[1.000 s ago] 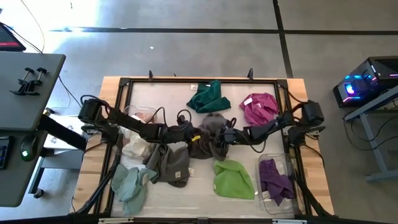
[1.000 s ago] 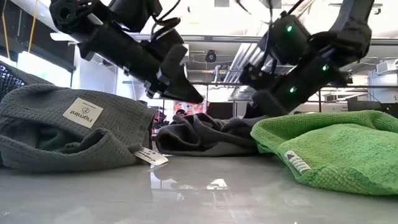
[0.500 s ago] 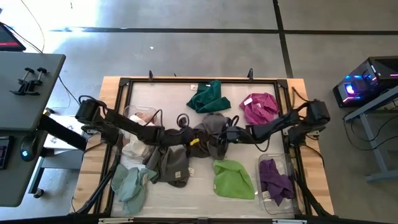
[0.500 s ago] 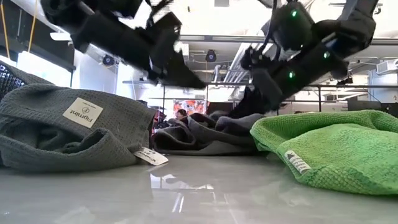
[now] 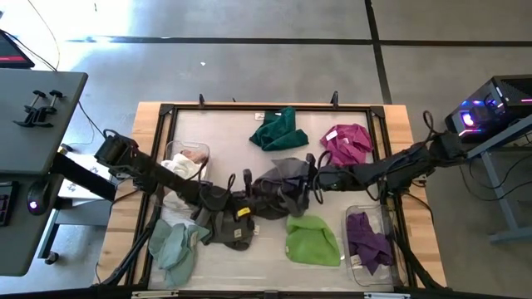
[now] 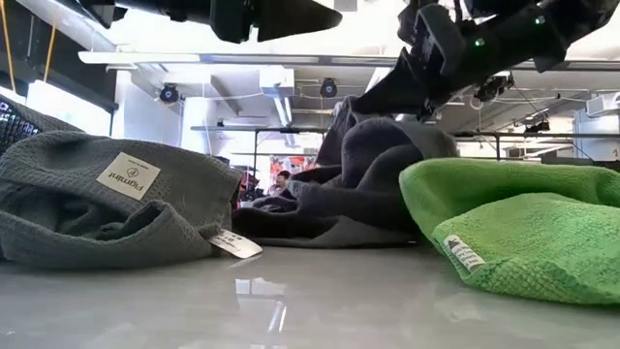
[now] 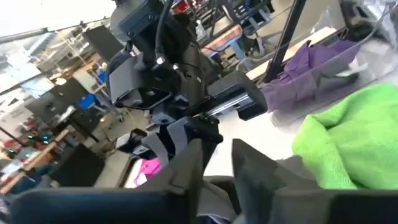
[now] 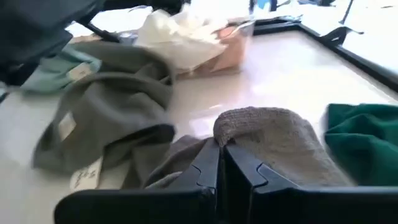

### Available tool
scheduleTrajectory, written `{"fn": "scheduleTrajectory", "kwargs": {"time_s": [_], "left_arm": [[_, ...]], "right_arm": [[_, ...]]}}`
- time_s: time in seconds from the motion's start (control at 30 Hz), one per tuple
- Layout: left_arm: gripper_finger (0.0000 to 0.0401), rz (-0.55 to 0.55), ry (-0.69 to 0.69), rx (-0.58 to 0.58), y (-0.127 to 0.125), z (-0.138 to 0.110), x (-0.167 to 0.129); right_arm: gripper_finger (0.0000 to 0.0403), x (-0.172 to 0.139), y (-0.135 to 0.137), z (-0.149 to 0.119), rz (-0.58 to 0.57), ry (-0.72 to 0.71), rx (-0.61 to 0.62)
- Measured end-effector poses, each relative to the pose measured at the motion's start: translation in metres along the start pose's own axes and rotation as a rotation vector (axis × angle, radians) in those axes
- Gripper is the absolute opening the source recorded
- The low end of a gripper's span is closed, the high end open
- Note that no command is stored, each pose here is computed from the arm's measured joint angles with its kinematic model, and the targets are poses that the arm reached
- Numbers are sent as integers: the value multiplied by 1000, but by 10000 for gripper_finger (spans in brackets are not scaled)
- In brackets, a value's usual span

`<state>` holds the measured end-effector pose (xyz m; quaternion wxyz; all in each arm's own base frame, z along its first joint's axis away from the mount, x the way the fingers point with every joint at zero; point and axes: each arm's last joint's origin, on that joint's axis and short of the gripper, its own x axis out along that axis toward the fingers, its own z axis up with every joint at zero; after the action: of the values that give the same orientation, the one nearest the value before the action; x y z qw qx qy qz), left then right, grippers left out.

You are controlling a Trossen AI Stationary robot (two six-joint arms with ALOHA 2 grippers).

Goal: Sort towels by color in basket
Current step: Put the gray towel into the right transparent bin

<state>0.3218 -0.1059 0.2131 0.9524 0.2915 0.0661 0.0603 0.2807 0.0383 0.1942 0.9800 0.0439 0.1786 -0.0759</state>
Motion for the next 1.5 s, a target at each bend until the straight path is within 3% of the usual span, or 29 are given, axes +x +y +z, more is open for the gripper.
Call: {"fn": "scheduleTrajectory", "kwargs": {"time_s": [0.13,0.27,0.47,0.63,0.77,1.0,1.2,1.33,1.5], "left_arm": [[136,-17,39,-69,4,-8,4],[182,-41,69,-136,8,-15,8],[215,9,103,-242,21,-24,15],[213,56,177,-382,38,-41,22],[204,82,297,-499,46,-60,25],[176,6,475,-600,48,-82,22],[156,-1,535,-633,40,-92,14],[146,4,541,-661,39,-95,12],[133,-52,533,-678,34,-100,16]], "right_arm": [[31,8,2,-10,28,44,-42],[94,12,2,-18,44,88,-90],[175,-7,8,-7,54,91,-141],[181,-29,15,-2,41,113,-210],[181,-35,18,-16,83,251,-350],[187,-30,18,-35,97,395,-384],[255,-30,19,-38,159,415,-431],[306,-30,18,-39,176,420,-575],[325,-27,11,-38,123,415,-725]]}}
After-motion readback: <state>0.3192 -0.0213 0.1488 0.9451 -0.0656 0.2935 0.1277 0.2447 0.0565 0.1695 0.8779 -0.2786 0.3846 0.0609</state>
